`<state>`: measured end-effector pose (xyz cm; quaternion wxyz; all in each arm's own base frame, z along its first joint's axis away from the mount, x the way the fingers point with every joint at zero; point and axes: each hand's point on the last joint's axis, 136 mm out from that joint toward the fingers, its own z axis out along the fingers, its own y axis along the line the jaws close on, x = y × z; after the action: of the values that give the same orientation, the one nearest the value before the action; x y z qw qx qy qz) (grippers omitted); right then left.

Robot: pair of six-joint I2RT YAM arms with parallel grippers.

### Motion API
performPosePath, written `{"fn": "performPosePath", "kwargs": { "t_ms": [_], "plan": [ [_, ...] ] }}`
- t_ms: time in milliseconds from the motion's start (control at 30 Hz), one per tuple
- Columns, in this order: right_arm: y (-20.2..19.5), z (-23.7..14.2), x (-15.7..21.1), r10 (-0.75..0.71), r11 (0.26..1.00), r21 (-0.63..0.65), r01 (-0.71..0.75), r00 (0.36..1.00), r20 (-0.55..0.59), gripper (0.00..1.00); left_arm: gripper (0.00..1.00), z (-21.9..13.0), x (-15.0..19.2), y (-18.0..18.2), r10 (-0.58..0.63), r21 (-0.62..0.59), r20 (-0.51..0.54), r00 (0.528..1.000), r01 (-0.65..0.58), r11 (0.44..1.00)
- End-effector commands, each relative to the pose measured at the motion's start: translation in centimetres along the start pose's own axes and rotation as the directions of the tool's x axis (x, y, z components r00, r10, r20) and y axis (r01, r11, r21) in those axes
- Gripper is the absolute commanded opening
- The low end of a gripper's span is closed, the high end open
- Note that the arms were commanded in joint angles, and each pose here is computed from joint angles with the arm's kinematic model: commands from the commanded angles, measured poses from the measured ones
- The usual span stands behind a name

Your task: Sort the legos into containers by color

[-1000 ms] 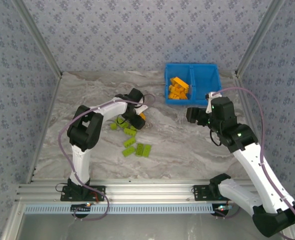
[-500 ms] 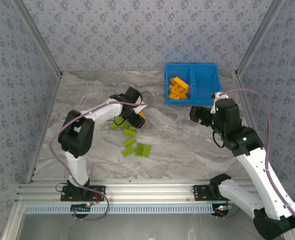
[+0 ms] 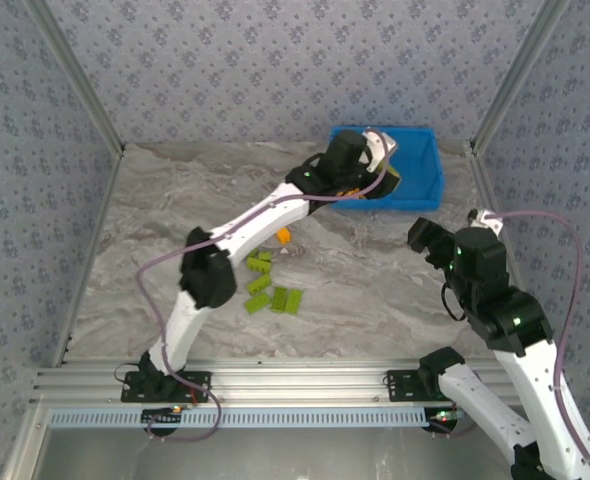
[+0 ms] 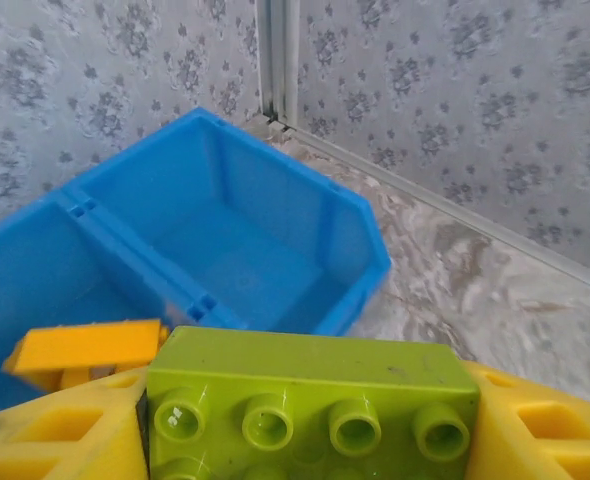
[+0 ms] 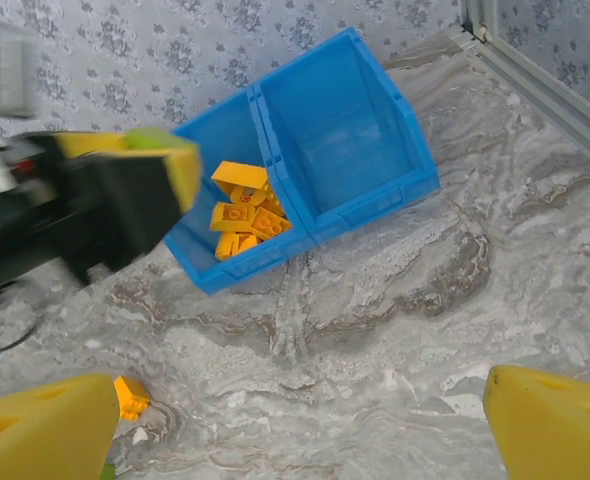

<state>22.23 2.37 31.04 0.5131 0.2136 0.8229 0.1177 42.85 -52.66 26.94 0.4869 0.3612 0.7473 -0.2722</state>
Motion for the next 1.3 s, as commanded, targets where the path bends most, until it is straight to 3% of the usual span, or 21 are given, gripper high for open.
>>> {"fn": "performPosePath", "kwargs": {
  "t_ms": [0, 133, 300, 367, 433, 533, 633, 700, 800, 1033, 1133, 1267],
  "plan": [
    [-1.6, -0.7, 1.0, 0.051, 0.998, 0.041, -0.051, 0.999, -0.015, 0.96, 0.42, 3.7, 0.5, 0.5, -0.041, 0.02, 0.031, 0.999, 0.04, 0.999],
    [-2.3, -1.1, 2.4, 0.05, 0.998, 0.045, -0.047, 0.997, -0.057, 0.96, 0.41, 6.3, -0.8, -0.9, -0.017, 0.045, 0.178, 0.984, 0.009, 0.999],
    [-2.7, -1.6, 3.3, 0.065, 0.997, 0.047, -0.061, 0.994, -0.091, 0.96, 0.41, 7.8, -1.7, -0.6, 0.105, -0.128, 0.333, 0.937, -0.065, 0.99],
    [-3.1, -2.0, 3.3, 0.079, 0.996, 0.047, -0.076, 0.993, -0.085, 0.96, 0.49, 7.8, -2.1, 1.0, 0.09, -0.208, 0.374, 0.923, -0.011, 0.978],
    [-3.5, -2.4, 3.6, 0.094, 0.995, 0.044, -0.091, 0.992, -0.079, 0.96, 0.56, 7.8, -2.4, 2.0, 0.049, -0.192, 0.412, 0.91, 0.034, 0.981],
    [-4.6, -2.8, 4.1, 0.11, 0.992, 0.06, -0.107, 0.992, -0.062, 0.96, 0.8, 7.8, -2.4, 2.6, 0.038, -0.188, 0.424, 0.905, 0.047, 0.981],
    [-5.0, -2.9, 4.4, 0.115, 0.992, 0.067, -0.111, 0.992, -0.058, 0.97, 0.94, 7.5, -2.8, 2.6, 0.05, -0.187, 0.417, 0.907, 0.032, 0.982],
    [-4.9, -2.8, 4.4, 0.112, 0.992, 0.063, -0.108, 0.992, -0.061, 0.97, 0.99, 7.1, -3.4, 2.5, 0.054, -0.184, 0.414, 0.909, 0.025, 0.983],
    [-4.7, -2.7, 4.4, 0.112, 0.993, 0.055, -0.109, 0.992, -0.062, 0.97, 0.99, 6.0, -4.5, 2.6, 0.05, -0.19, 0.405, 0.913, 0.03, 0.981],
    [-4.3, -2.0, 5.2, 0.078, 0.996, 0.039, -0.075, 0.992, -0.1, 0.98, 0.99, 0.1, -9.5, 2.7, -0.044, -0.171, 0.382, 0.923, 0.118, 0.978],
    [-3.8, -0.5, 7.2, -0.003, 0.998, 0.061, 0.017, 0.976, -0.218, 0.97, 0.99, -4.6, -11.0, 3.0, -0.115, -0.185, 0.303, 0.946, 0.177, 0.967],
    [-3.7, 2.7, 8.1, -0.112, 0.969, 0.164, 0.184, 0.921, -0.372, 0.99, 0.99, -11.1, -11.5, 2.0, -0.119, -0.162, 0.195, 0.974, 0.152, 0.975]
  ]
}}
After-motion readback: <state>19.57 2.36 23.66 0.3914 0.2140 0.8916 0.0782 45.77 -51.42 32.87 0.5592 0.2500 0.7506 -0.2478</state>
